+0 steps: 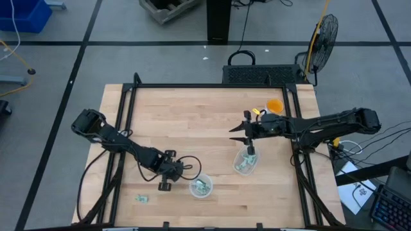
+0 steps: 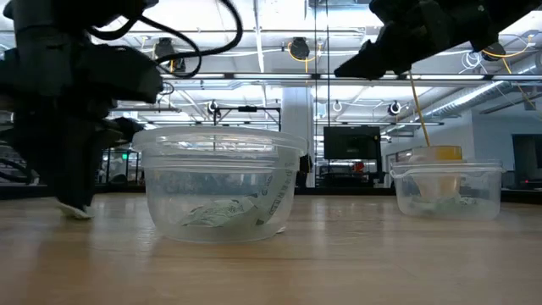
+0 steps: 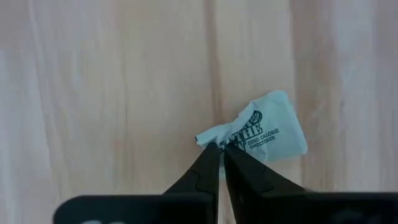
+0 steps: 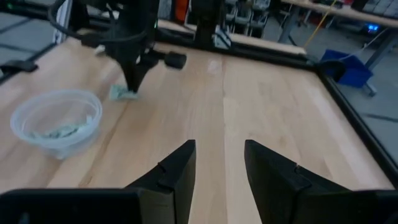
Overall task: Pick and place items into bin
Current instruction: Put the Stevia packet into the left transparent bin
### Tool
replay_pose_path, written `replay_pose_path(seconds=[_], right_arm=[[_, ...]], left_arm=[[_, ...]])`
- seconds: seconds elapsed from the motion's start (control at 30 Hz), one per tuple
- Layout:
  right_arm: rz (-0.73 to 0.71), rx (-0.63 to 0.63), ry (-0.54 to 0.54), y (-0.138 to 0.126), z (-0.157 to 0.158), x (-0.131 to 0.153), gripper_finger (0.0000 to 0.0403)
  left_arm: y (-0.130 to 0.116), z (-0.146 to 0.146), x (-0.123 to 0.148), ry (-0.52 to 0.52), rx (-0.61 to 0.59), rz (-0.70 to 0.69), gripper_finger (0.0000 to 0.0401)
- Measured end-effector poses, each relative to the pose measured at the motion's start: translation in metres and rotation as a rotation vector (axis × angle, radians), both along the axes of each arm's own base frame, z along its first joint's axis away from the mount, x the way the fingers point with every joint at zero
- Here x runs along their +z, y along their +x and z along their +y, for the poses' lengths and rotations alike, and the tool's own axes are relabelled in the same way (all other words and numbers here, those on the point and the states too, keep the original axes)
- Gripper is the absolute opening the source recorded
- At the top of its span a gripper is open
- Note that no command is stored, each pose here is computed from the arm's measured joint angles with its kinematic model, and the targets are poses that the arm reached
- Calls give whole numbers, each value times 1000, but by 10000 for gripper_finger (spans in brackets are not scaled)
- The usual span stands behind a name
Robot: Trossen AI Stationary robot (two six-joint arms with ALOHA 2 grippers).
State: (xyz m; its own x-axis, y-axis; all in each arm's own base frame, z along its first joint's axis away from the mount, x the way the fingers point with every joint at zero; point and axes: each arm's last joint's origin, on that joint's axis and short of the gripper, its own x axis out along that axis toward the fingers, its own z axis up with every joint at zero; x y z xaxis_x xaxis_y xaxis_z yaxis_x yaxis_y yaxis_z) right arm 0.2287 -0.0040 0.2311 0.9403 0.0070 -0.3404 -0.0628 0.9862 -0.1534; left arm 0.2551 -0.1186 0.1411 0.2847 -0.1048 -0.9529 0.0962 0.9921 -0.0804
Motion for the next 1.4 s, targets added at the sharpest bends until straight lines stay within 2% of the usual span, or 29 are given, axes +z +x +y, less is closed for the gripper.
replay_pose_path(seconds=[0.17, 0.33, 0.47, 0.6, 0.8, 1.0, 1.13, 1.23, 1.4], right_arm=[[-7, -1, 3, 0, 0, 1, 132], [-8, -1, 3, 0, 0, 1, 132], [-8, -1, 3, 0, 0, 1, 132], [-8, -1, 3, 0, 0, 1, 132], [-8, -1, 4, 0, 0, 1, 132], [-9, -1, 4, 0, 0, 1, 132], [-8, -1, 4, 0, 0, 1, 132], [-7, -1, 4, 0, 0, 1, 132], [-3, -1, 4, 0, 0, 1, 132]], left_arm=[[10, -5, 4, -3, -138, -129, 18], [19, -9, 14, 0, -186, -190, 13], [28, -13, 32, 27, -249, -219, 22], [37, -17, 57, 72, -293, -219, 7], [49, -15, 81, 117, -286, -278, 27], [56, -8, 77, 86, -328, -311, 13], [66, -5, 72, 37, -315, -350, 8], [76, -6, 68, -4, -322, -395, 30], [83, -7, 48, -71, -342, -340, 63]])
